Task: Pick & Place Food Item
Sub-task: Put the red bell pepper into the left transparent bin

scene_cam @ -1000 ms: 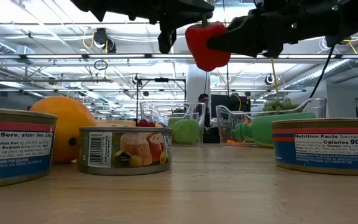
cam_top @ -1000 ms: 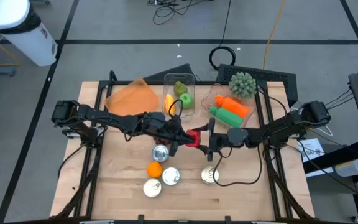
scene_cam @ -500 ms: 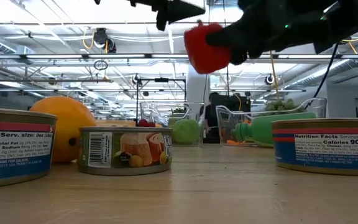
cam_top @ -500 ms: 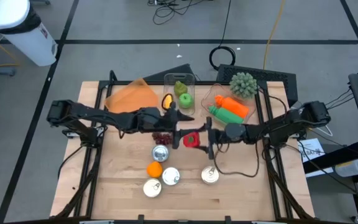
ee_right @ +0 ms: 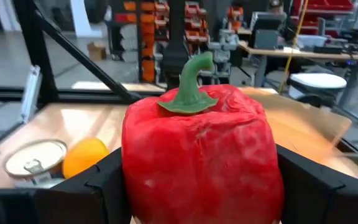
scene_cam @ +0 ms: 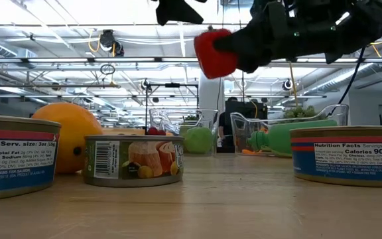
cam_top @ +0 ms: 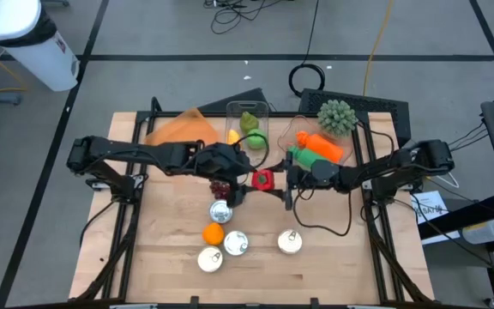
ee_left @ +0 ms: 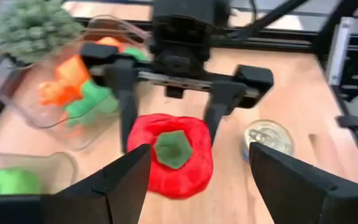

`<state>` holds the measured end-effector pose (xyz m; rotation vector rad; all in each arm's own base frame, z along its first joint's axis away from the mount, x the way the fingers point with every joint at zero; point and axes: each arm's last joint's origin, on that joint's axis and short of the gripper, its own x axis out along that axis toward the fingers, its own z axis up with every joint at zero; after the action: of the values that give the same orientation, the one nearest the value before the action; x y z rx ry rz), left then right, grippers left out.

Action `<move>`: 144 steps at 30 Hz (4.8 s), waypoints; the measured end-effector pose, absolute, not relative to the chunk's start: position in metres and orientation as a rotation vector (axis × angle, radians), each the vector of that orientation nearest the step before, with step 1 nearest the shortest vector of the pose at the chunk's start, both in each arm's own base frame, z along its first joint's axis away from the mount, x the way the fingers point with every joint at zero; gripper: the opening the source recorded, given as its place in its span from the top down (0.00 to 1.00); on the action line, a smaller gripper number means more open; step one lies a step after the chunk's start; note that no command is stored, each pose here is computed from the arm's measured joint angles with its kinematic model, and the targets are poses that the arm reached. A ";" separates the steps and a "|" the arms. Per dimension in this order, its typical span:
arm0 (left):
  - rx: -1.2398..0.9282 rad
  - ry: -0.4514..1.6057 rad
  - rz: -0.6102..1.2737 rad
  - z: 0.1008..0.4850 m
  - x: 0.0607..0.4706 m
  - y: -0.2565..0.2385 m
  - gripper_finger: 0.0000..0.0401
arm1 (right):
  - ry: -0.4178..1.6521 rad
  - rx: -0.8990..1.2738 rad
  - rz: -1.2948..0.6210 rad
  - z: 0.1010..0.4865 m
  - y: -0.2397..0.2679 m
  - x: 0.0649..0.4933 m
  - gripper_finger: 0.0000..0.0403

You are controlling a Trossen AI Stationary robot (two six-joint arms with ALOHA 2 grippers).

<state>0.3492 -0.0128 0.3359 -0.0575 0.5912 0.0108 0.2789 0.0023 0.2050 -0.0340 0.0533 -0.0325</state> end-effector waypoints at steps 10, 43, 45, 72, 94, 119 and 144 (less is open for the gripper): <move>-0.029 0.657 0.032 0.314 0.364 -0.011 0.41 | 0.073 0.006 -0.032 0.192 0.003 0.286 0.31; -0.056 0.641 0.107 0.308 0.371 0.009 0.99 | 0.081 -0.016 -0.016 0.194 0.003 0.285 0.22; -0.046 0.613 0.130 0.318 0.365 0.013 0.99 | 0.071 -0.021 -0.013 0.200 0.003 0.280 0.18; -0.118 0.565 0.323 0.335 0.349 0.028 0.65 | 0.396 -0.135 0.089 0.178 0.026 0.287 0.11; -0.132 0.655 0.278 0.316 0.358 0.023 0.42 | 0.626 -0.189 0.135 0.128 0.000 0.326 0.23; -0.091 0.661 0.133 0.314 0.360 -0.009 0.47 | 0.198 -0.235 -0.170 0.230 0.006 0.253 0.31; -0.084 0.651 0.136 0.308 0.361 -0.008 0.73 | 0.097 -0.288 -0.131 0.238 0.017 0.255 0.31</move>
<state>0.3608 -0.0084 0.3078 -0.0836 0.6506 0.1365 0.2548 0.0172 0.2384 -0.2882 0.0971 -0.1306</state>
